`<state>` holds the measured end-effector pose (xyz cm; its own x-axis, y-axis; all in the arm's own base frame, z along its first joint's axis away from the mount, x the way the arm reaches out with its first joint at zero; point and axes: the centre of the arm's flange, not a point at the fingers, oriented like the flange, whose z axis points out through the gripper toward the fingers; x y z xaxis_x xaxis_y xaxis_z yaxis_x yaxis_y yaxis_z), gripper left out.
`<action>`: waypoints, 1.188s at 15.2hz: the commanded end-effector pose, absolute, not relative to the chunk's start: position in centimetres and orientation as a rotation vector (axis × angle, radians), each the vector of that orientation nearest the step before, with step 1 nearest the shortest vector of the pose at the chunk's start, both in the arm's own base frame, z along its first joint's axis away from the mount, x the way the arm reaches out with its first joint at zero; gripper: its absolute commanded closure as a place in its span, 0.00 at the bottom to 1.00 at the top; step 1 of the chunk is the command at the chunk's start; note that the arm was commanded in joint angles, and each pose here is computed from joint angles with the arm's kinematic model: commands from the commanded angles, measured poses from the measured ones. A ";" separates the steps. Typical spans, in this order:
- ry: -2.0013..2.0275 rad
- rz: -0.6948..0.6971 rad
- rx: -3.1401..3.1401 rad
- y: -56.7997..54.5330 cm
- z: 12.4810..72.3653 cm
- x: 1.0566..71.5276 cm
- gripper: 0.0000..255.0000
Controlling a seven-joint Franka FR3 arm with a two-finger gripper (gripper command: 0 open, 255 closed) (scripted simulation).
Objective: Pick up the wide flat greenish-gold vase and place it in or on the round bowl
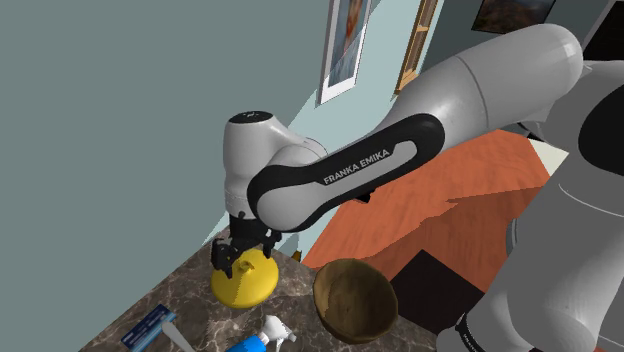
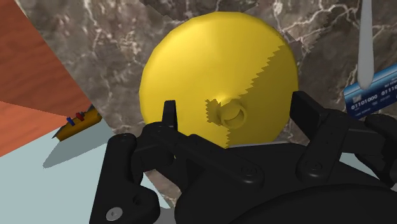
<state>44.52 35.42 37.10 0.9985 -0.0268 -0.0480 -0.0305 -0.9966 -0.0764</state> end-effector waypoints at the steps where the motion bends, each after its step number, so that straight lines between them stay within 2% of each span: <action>1: 0.044 0.071 -3.063 35.5 36.8 44.6 0.00; 7: 0.044 0.071 -3.063 35.5 36.8 44.6 0.00; 8: 0.044 0.071 -3.063 35.5 36.8 44.6 1.00; 18: 0.044 0.071 -3.063 35.5 37.3 44.6 1.00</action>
